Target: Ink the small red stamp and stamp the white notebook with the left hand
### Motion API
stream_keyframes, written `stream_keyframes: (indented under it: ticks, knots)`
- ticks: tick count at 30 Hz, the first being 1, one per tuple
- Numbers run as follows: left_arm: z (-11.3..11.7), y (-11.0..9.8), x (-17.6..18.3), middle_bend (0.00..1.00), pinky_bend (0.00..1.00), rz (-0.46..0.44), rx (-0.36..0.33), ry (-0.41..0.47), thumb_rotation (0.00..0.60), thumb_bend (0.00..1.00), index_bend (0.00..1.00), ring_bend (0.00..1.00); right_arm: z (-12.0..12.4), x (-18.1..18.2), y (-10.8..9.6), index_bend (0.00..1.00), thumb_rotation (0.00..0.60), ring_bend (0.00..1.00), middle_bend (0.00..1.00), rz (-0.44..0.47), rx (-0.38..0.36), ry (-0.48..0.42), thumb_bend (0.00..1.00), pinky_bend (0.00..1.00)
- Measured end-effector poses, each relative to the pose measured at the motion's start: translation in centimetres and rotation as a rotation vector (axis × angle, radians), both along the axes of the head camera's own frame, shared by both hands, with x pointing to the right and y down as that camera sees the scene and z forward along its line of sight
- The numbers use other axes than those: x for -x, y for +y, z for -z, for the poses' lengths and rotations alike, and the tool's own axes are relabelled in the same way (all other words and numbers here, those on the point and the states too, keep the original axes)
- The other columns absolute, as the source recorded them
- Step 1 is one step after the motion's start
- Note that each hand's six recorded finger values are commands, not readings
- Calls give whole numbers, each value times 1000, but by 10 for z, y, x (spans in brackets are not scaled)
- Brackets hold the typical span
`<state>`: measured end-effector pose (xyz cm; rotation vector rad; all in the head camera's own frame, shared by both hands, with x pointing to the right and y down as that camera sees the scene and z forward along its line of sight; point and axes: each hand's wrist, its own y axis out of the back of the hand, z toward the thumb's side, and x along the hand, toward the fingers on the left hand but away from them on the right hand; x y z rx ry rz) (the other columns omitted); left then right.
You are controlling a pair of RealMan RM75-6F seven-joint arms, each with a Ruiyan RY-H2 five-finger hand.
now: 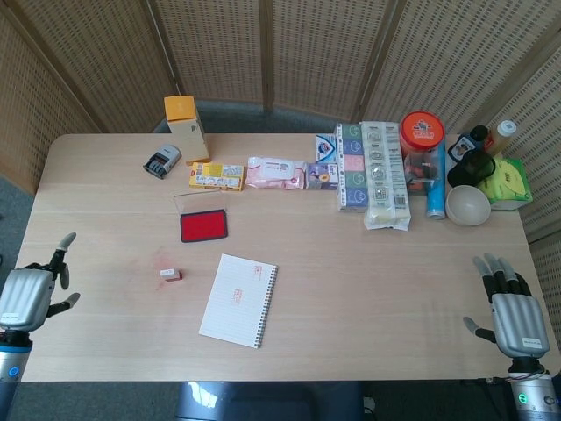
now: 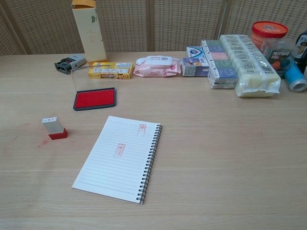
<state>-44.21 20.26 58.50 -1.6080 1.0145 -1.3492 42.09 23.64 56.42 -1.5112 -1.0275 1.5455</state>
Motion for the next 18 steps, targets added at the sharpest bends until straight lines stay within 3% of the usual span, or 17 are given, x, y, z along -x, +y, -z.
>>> stream_keyframes:
  ticks: [6, 13, 18]
  knots:
    - [-18, -5, -31, 1000, 1000, -76, 23, -21, 600, 45, 329, 1000, -1, 1, -1, 0, 600, 27, 0, 0, 4, -5, 15, 147]
    - [-40, -11, -60, 1000, 1000, -64, 79, -2, 600, 172, 376, 1000, -1, 0, -2, 0, 600, 28, 0, -8, 10, -12, 17, 147]
    - [-50, -14, -76, 1000, 1000, -52, 81, 6, 600, 254, 381, 1000, -2, -2, -2, 0, 600, 33, 0, -12, 20, -14, 20, 147]
